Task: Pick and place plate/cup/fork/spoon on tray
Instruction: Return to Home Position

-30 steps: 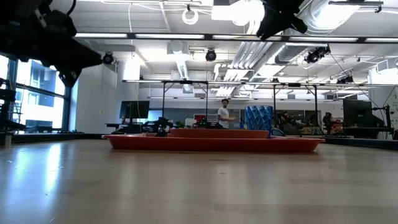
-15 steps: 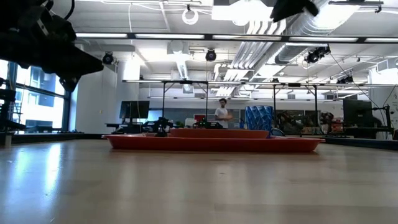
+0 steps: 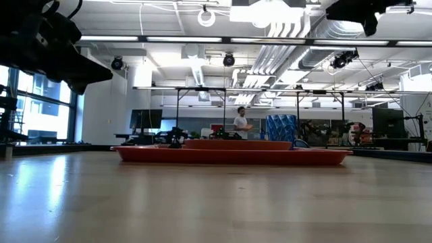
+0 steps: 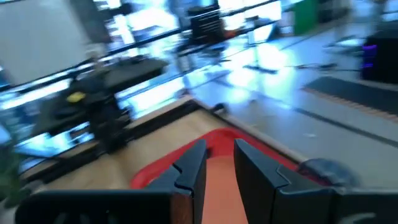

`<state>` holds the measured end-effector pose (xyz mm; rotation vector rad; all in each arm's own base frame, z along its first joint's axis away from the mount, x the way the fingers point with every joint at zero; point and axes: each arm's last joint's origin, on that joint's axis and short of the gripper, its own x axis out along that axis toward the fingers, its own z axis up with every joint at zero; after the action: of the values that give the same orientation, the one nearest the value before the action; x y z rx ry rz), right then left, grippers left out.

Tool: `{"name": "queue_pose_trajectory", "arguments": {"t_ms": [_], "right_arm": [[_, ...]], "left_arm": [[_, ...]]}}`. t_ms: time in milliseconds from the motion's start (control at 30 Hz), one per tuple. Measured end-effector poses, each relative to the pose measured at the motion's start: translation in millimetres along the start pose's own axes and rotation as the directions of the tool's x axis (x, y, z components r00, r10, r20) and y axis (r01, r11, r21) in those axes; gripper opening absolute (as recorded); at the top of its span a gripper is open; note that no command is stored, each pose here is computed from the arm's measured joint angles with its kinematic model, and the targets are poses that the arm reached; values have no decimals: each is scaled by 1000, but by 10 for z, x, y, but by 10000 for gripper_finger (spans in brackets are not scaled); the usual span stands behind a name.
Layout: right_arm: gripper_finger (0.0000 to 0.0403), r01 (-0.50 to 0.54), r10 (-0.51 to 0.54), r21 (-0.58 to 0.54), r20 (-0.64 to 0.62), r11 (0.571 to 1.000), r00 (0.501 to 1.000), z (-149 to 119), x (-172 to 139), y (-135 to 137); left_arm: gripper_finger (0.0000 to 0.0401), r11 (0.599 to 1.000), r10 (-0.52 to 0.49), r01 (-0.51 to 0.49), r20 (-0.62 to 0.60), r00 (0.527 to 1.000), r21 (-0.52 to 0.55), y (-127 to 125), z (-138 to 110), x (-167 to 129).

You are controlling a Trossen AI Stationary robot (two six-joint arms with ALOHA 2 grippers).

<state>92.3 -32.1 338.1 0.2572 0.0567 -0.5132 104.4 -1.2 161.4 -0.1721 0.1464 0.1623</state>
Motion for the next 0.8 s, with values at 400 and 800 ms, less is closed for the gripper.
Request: {"name": "queue_pose_trajectory", "arguments": {"t_ms": [400, 800], "right_arm": [[74, -168, 174, 55, -129, 984, 976, -887, 11, -172], [74, -290, 300, 107, -93, 951, 949, -1333, 81, -239]], "left_arm": [[47, 994, 0, 0, 0, 1000, 113, 0, 0, 0], [47, 994, 0, 0, 0, 1000, 112, 0, 0, 0]]}}
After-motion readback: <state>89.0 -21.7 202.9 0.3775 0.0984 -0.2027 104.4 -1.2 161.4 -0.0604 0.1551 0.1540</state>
